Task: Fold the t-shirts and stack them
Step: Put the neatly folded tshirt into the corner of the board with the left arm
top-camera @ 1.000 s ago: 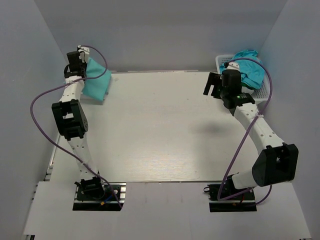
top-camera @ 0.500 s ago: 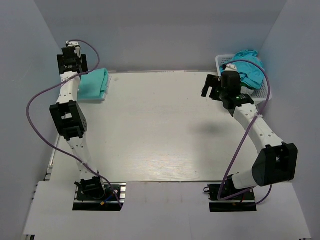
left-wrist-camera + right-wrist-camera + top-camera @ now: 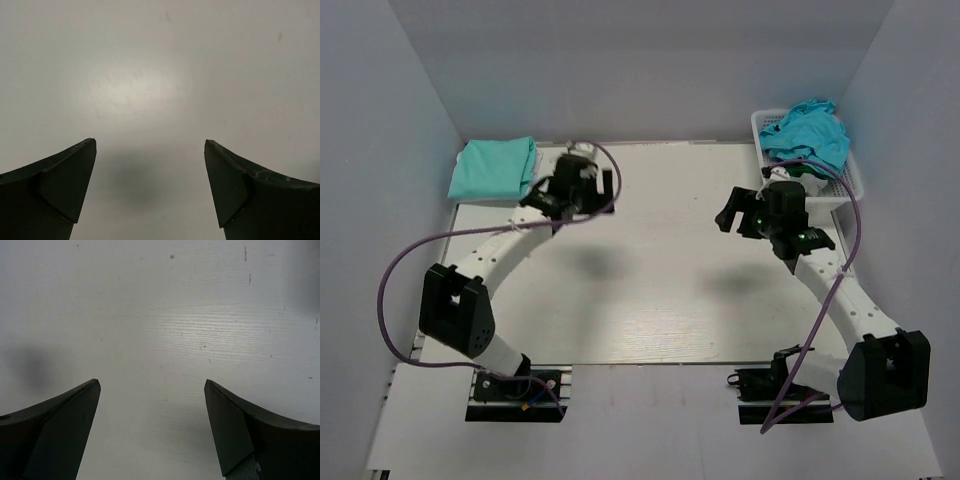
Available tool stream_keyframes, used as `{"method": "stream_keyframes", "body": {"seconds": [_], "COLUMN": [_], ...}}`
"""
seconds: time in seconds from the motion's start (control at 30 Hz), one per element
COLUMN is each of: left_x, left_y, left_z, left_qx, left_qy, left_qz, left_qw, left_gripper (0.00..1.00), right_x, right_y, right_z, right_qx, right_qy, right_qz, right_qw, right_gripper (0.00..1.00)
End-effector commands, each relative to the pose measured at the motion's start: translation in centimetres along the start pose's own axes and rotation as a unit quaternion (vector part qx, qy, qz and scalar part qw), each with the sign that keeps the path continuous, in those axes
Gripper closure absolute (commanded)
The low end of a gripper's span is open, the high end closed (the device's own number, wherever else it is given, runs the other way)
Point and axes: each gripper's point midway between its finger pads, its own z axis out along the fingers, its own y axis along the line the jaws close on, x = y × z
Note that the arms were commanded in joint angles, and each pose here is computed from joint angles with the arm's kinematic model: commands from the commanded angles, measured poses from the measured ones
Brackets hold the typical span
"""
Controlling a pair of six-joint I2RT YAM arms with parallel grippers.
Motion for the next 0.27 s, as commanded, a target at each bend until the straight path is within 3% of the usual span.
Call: {"method": "stream_keyframes", "body": {"seconds": [0.0,0.23], "left_x": [6.0,7.6], "left_y": [-2.2,-4.6], "left_z": [-2.6,-6.1], "left_qx": [0.014,0.064], "left_qy": [0.039,0.012], "left_qz": [-0.021,-0.049], "left_qw": [0.999,0.997], "left_gripper": [0.01,0.01], "right_x": [0.6,2.8], "right_y": [0.9,1.4], "right_z": [-0.9,-1.0], "right_qx": [-0.028,-0.065], "right_qy": [-0.008,-0.011], "right_qz": [0.009,0.013], "right_qw": [1.000,0.998], "right_gripper": [0.09,0.09]}}
